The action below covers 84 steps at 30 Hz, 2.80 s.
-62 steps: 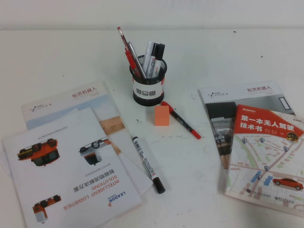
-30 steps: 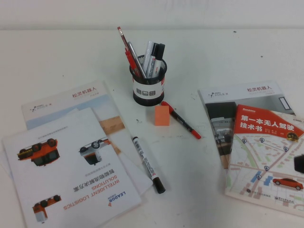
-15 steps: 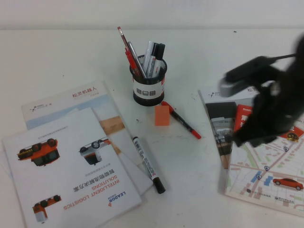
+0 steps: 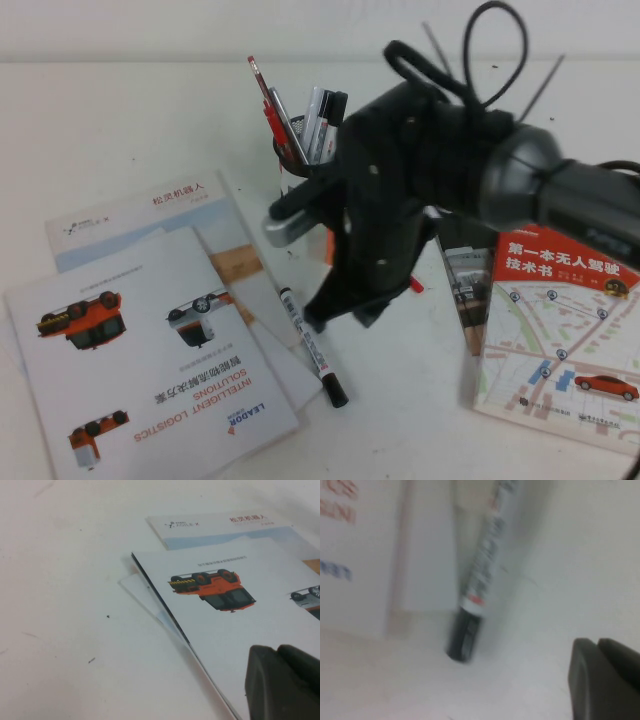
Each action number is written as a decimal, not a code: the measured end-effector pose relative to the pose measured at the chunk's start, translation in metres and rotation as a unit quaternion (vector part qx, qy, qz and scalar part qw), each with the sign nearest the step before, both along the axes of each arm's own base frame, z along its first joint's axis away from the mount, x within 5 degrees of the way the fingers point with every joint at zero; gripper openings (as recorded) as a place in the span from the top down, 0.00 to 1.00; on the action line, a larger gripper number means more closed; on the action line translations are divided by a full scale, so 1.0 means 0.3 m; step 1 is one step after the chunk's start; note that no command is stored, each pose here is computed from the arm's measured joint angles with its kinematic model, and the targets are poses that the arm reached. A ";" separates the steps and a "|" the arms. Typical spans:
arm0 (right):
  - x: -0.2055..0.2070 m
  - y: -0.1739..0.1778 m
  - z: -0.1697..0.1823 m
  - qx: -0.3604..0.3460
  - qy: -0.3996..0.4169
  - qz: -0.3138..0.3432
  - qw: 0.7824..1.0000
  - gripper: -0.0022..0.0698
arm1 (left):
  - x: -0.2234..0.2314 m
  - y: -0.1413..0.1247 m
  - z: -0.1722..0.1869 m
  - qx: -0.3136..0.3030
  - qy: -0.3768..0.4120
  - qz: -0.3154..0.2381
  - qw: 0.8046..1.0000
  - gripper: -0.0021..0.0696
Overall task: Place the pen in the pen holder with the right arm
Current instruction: Pick up the pen on the table, then place the pen onto the pen holder
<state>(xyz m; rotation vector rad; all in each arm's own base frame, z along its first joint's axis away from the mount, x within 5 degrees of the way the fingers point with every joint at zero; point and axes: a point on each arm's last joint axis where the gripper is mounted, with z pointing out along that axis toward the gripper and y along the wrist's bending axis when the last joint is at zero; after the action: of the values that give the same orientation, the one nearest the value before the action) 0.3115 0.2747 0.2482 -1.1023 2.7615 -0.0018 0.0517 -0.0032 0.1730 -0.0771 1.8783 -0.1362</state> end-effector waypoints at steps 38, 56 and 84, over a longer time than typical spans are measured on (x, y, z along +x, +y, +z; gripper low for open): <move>0.078 0.105 0.010 0.056 -0.027 -0.023 0.998 0.81 | 0.000 0.000 0.000 0.000 0.000 0.000 1.000 0.97; -0.063 -0.115 0.106 0.465 -0.412 -0.082 0.779 0.81 | 0.000 0.000 0.000 0.000 0.000 0.000 1.000 0.97; 0.382 -0.047 -0.039 0.430 -0.466 -0.095 0.767 0.45 | 0.000 0.000 0.000 0.000 0.000 0.000 1.000 0.97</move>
<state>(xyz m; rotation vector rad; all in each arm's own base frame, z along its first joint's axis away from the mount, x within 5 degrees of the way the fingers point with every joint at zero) 0.4260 0.2606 0.2363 -0.3603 1.6013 0.4924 0.0517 -0.0032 0.1730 -0.0771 1.8783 -0.1362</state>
